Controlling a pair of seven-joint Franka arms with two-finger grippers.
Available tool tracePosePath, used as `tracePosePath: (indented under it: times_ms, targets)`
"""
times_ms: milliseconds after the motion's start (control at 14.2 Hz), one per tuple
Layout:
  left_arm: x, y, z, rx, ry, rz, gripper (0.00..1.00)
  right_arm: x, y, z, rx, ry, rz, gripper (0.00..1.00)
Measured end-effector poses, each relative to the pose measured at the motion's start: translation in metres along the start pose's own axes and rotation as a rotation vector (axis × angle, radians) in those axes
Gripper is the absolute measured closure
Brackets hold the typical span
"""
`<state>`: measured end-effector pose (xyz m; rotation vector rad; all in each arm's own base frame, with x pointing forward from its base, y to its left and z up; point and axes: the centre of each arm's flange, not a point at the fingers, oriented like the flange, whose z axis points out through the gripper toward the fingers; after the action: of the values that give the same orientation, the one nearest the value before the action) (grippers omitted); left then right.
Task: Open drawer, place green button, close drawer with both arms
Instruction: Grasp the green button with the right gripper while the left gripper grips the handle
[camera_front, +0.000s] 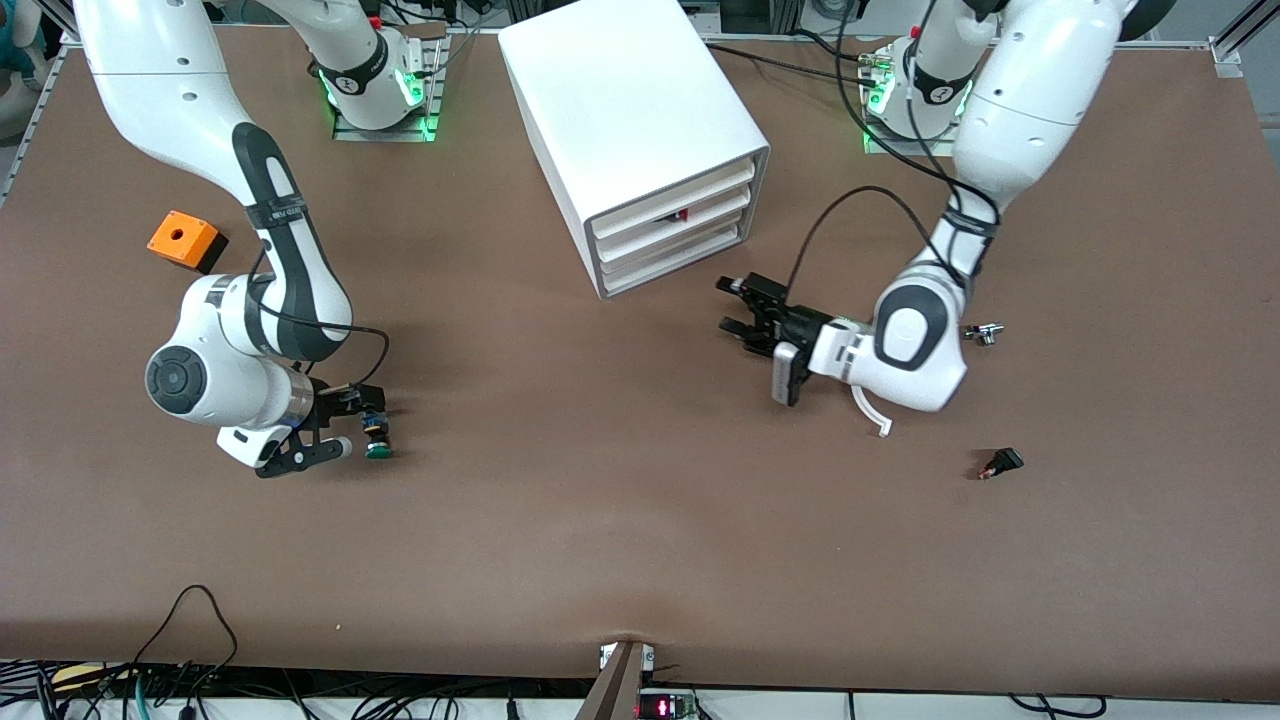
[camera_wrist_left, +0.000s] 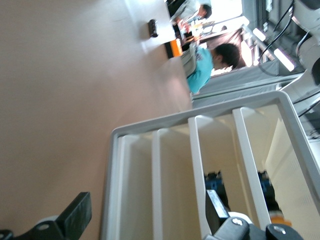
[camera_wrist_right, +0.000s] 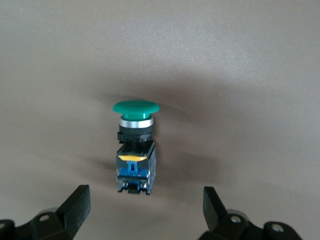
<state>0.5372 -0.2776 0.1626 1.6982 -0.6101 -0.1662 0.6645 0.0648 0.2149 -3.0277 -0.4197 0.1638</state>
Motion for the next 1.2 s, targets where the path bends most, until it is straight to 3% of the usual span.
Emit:
tracePosePath:
  times_ms: [212, 494, 564, 705, 776, 846, 987, 1128, 1199]
  targets:
    - [-0.031, -0.012, 0.046, -0.047, 0.072, -0.024, 0.0, 0.002, -0.005, 0.007, -0.005, 0.005, -0.008, 0.0]
    - [-0.06, -0.027, 0.078, -0.079, 0.143, -0.018, 0.04, 0.005, -0.008, 0.015, -0.013, 0.015, -0.014, 0.09]
    - [-0.062, -0.03, 0.081, -0.081, 0.148, -0.016, 0.05, 0.005, -0.008, 0.017, -0.014, 0.015, -0.014, 0.09]
    - [-0.066, -0.033, 0.082, -0.082, 0.148, -0.017, 0.22, 0.006, -0.007, 0.023, -0.017, 0.019, -0.013, 0.09]
    - [-0.068, -0.034, 0.084, -0.084, 0.146, -0.022, 0.22, 0.006, -0.006, 0.025, -0.018, 0.018, -0.012, 0.09]
    - [-0.072, -0.034, 0.087, -0.089, 0.142, -0.027, 0.28, 0.006, -0.006, 0.028, -0.018, 0.017, -0.012, 0.09]
    - [-0.078, -0.033, 0.096, -0.101, 0.131, -0.037, 0.29, 0.006, -0.006, 0.029, -0.019, 0.016, -0.012, 0.13]
    - [-0.085, -0.034, 0.1, -0.106, 0.125, -0.05, 0.3, 0.006, -0.006, 0.029, -0.019, 0.017, -0.012, 0.26]
    - [-0.088, -0.034, 0.101, -0.107, 0.123, -0.056, 0.32, 0.006, -0.006, 0.029, -0.019, 0.017, -0.013, 0.27]
